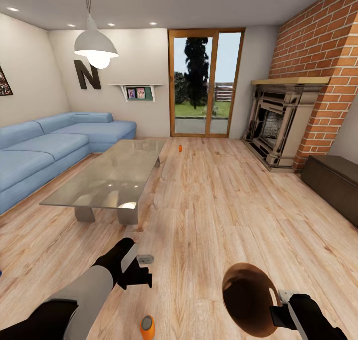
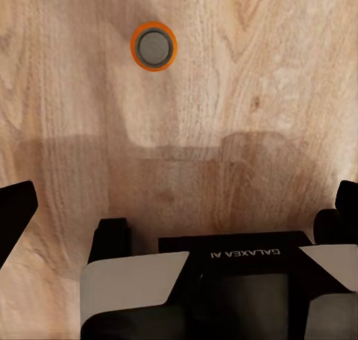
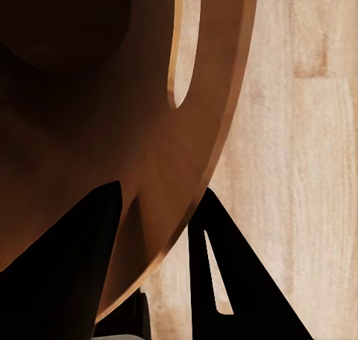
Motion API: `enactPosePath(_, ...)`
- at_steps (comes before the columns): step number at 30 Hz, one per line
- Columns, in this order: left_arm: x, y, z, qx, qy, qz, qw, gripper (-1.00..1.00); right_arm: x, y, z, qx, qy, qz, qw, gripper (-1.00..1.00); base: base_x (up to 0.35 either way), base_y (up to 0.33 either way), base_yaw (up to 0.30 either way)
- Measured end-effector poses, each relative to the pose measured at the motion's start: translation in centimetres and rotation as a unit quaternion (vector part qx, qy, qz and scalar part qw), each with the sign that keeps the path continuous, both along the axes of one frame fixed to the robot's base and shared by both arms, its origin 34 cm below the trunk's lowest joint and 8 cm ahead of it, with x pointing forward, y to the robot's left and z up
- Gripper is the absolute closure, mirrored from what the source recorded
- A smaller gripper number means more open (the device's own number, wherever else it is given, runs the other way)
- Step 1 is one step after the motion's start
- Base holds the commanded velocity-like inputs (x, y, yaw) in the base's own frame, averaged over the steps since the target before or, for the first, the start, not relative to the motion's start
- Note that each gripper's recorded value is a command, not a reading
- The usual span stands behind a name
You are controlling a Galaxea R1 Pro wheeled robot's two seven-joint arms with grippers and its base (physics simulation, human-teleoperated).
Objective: Put the three can of soda from the living room inside the tash can in the kitchen.
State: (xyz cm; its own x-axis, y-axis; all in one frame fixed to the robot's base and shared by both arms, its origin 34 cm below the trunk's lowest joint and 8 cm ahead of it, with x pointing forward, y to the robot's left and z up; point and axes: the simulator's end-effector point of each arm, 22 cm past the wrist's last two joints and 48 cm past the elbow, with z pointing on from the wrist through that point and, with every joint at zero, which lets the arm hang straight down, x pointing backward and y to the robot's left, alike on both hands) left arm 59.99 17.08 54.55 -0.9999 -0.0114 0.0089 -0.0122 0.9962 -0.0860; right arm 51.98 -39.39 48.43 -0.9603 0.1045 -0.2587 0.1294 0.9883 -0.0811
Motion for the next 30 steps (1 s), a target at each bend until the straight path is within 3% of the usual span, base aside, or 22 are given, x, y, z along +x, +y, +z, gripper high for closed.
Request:
enactPosePath(15,-0.1,-0.2,0.0,-0.002,0.002,-0.001,1.0000,-1.00,0.0,0.1,0.0,0.000,0.000,0.002,1.0000,1.00,0.000,0.000,0.000)
enactPosePath(30,1.8,-2.2,1.6,-0.031,-0.018,-0.006,0.9994,-1.00,0.0,0.1,0.0,-0.001,0.001,0.002,1.0000,1.00,0.091,0.000,0.000)
